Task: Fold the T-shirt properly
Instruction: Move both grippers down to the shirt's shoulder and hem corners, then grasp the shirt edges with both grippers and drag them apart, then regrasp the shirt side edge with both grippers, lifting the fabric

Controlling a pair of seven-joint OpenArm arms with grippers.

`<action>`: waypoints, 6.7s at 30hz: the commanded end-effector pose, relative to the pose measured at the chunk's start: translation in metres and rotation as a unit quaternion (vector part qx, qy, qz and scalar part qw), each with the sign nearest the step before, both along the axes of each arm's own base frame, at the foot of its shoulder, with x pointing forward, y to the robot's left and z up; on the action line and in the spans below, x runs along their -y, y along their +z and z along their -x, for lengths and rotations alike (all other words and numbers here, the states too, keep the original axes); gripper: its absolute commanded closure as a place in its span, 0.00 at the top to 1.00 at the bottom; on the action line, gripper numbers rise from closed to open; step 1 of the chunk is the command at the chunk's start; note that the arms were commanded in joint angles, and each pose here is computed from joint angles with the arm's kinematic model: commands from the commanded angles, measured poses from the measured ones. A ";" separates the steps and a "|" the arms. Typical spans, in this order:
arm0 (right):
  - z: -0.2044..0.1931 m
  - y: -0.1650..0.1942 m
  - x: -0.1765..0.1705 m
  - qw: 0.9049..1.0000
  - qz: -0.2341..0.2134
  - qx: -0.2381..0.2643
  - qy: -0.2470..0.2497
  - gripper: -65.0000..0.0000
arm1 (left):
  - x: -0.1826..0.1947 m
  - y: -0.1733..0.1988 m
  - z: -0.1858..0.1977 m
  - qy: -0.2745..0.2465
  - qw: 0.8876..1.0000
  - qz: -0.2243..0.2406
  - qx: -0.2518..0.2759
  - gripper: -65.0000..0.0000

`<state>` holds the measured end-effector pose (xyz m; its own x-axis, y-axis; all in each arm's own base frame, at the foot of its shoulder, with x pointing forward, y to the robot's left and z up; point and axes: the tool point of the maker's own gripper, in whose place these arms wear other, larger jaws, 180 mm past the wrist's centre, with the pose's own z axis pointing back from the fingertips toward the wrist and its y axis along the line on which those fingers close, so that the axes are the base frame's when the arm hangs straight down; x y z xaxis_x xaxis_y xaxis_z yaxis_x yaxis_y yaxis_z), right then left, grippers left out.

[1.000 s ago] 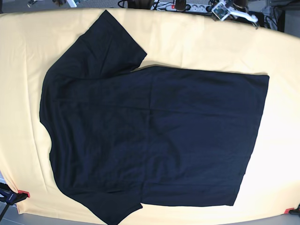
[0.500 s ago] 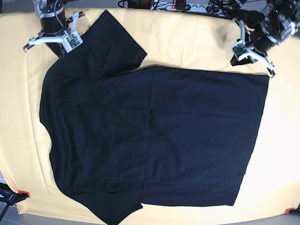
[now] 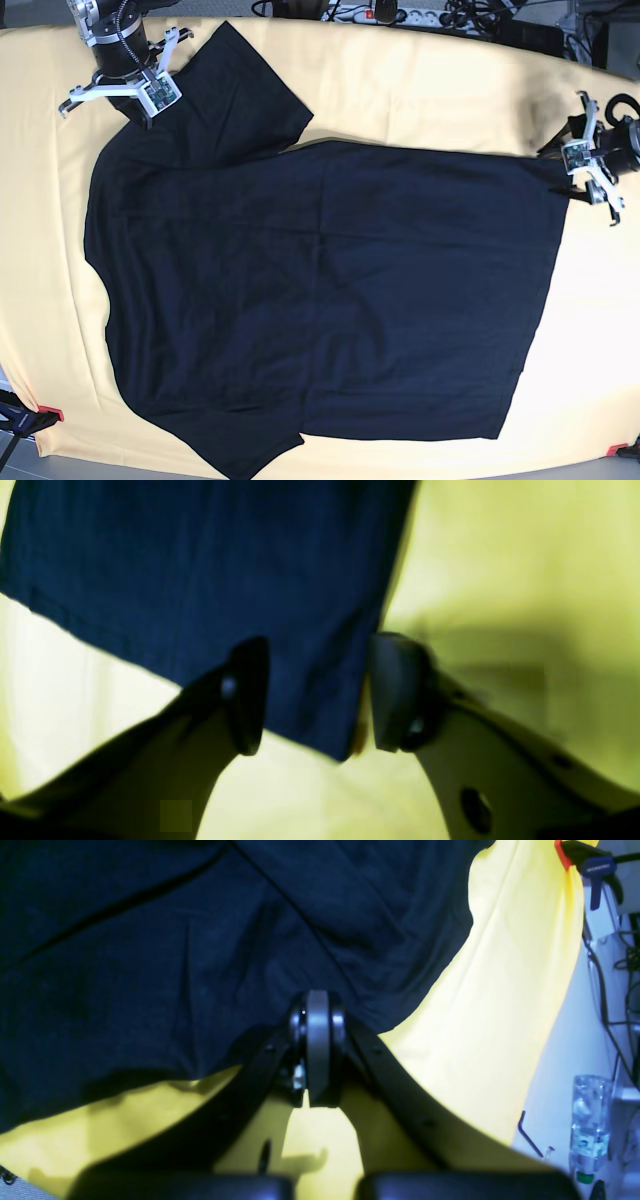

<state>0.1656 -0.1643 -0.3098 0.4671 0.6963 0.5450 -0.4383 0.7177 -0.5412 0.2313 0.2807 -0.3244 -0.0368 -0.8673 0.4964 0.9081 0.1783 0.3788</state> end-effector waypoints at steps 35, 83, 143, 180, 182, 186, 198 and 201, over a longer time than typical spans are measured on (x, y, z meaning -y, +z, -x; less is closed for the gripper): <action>-0.001 0.007 0.001 1.000 0.003 0.013 -0.002 0.00 | 0.006 -0.032 -0.052 -0.054 0.989 -0.124 0.052 0.00; -0.065 -0.036 0.063 0.997 0.066 -0.018 -0.029 0.00 | 0.011 -0.009 -0.064 -0.047 0.989 -0.114 0.080 0.00; 0.075 -0.018 0.093 0.973 0.129 -0.187 -0.036 0.00 | 0.059 0.021 0.149 -0.256 0.918 -0.248 -0.174 0.00; -0.108 0.010 0.079 0.999 -0.033 -0.001 0.039 0.00 | 0.069 0.020 -0.076 -0.019 0.984 -0.113 0.135 0.00; -0.116 0.012 0.082 0.999 -0.037 0.004 0.035 0.00 | 0.069 0.020 -0.079 -0.014 0.985 -0.109 0.135 0.00; -0.128 0.010 0.095 0.999 -0.043 0.007 0.011 0.00 | 0.063 0.016 -0.080 -0.007 0.985 -0.115 0.130 0.00; -0.129 0.000 0.096 0.997 -0.071 -0.010 0.010 0.00 | 0.073 0.011 -0.078 0.003 0.989 -0.090 0.118 0.00; -0.134 0.005 0.102 0.997 -0.071 0.005 -0.012 0.16 | 0.074 0.015 -0.084 0.011 0.987 -0.087 0.134 0.14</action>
